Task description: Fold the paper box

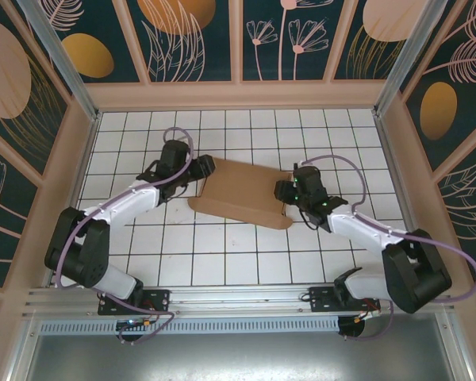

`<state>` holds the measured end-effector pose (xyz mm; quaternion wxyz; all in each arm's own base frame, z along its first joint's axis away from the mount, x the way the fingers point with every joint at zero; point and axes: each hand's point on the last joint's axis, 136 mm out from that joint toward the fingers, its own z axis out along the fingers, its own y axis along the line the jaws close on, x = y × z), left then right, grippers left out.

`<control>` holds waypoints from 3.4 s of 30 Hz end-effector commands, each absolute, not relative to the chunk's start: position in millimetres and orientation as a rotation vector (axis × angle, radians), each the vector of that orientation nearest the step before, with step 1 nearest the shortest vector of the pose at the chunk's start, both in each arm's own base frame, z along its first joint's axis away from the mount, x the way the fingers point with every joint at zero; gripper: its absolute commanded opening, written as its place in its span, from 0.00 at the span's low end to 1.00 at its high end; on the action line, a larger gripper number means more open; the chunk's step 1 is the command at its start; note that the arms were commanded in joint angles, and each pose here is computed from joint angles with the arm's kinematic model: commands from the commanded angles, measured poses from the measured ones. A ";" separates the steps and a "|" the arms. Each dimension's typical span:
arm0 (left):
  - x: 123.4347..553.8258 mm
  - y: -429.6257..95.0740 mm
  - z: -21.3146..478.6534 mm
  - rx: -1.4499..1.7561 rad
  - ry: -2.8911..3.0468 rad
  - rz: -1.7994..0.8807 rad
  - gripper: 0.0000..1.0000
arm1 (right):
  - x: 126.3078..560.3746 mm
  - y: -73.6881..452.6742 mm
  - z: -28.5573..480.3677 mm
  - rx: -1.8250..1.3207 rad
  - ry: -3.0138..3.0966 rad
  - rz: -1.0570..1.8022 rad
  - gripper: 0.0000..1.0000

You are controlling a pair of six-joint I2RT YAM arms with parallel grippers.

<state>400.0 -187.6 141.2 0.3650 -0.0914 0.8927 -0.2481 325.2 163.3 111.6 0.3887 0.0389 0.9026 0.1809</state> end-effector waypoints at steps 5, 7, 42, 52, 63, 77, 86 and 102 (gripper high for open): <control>421.6 -182.8 87.6 -0.107 2.486 -0.625 0.67 | 331.6 145.3 91.9 0.237 2.312 0.461 0.67; 424.7 -192.3 80.9 -0.055 2.503 -0.670 0.68 | 330.2 146.9 86.0 0.252 2.316 0.511 0.67; 408.7 -163.6 -29.9 -0.255 2.734 -1.021 0.30 | 326.1 166.9 71.2 0.331 2.299 1.126 0.95; 408.1 -152.1 -39.7 -0.300 2.751 -1.012 0.29 | 328.6 174.6 73.2 0.315 2.313 1.223 0.97; 412.4 -156.4 -28.1 -0.303 2.711 -1.054 0.27 | 326.5 210.8 102.9 0.255 2.146 1.663 0.68; 398.6 -139.5 88.1 -0.684 2.413 -1.046 0.56 | 314.0 199.1 88.4 0.429 2.131 1.538 0.53; 310.3 -196.7 95.8 -0.924 2.487 -1.133 0.66 | 303.0 209.8 82.7 0.512 2.116 1.519 0.53; 292.5 -217.1 100.3 -0.983 2.407 -1.225 0.67 | 301.0 222.4 77.8 0.541 2.130 1.572 0.53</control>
